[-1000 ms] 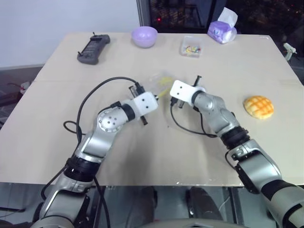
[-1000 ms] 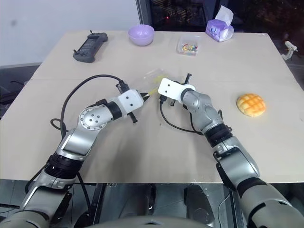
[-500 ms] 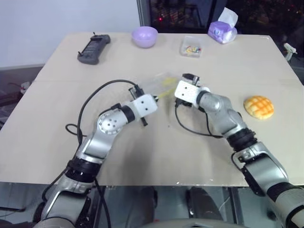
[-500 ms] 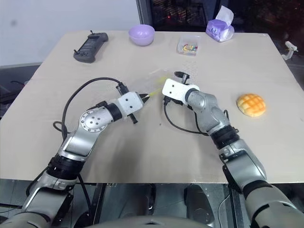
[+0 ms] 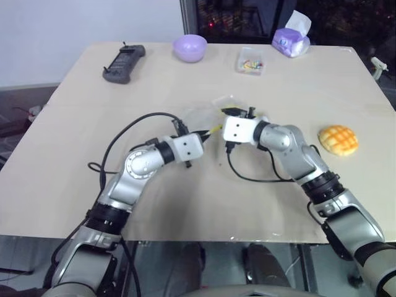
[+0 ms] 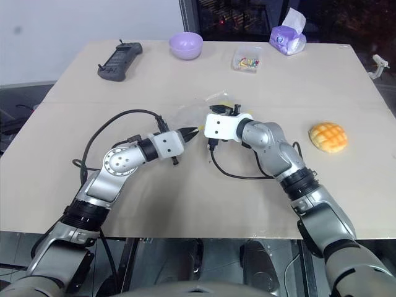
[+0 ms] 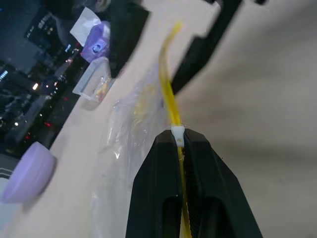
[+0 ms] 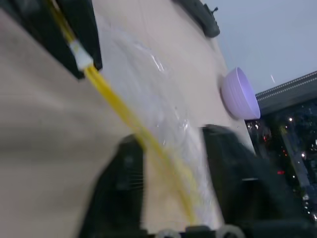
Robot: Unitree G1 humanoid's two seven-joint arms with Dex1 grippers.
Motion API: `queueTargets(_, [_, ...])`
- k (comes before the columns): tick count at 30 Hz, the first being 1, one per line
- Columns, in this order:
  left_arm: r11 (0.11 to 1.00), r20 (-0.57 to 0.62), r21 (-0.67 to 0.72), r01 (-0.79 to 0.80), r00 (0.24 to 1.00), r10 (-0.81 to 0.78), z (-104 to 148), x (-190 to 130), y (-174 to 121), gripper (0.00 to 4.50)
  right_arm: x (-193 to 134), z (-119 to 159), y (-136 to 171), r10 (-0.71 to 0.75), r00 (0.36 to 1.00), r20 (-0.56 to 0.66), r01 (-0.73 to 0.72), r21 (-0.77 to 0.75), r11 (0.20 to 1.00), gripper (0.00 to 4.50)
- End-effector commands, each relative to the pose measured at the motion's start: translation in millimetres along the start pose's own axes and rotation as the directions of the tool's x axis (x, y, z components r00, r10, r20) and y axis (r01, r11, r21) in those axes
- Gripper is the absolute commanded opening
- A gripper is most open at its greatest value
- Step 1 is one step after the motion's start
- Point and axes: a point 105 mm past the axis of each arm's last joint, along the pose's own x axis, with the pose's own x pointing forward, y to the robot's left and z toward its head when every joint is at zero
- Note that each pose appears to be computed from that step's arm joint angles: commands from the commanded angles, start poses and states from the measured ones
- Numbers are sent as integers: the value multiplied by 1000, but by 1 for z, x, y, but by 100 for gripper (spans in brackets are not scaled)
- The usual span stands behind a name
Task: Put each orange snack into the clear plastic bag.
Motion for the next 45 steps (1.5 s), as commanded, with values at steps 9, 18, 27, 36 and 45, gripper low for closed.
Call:
queueTargets(9, [998, 48, 24, -54, 997, 53, 7, -2, 13, 107, 1, 4, -3, -14, 1000, 8, 15, -31, 999, 0])
queueTargets(18, [995, 24, 62, -81, 997, 80, 5, -6, 14, 259, 2, -4, -4, -14, 999, -31, 13, -36, 999, 0])
queueTargets(27, [988, -2, 83, -129, 992, 130, 1, -11, 24, 259, 4, -6, -2, -13, 999, -39, 12, -35, 999, 0])
queueTargets(36, [989, -15, 83, -119, 993, 121, -2, -10, 22, 259, 4, -4, -4, -20, 999, -34, 19, -32, 999, 0])
queueTargets(45, [992, -45, 83, -98, 994, 102, -10, -10, 17, 5, 4, -4, -5, -25, 999, -35, 24, -32, 999, 0])
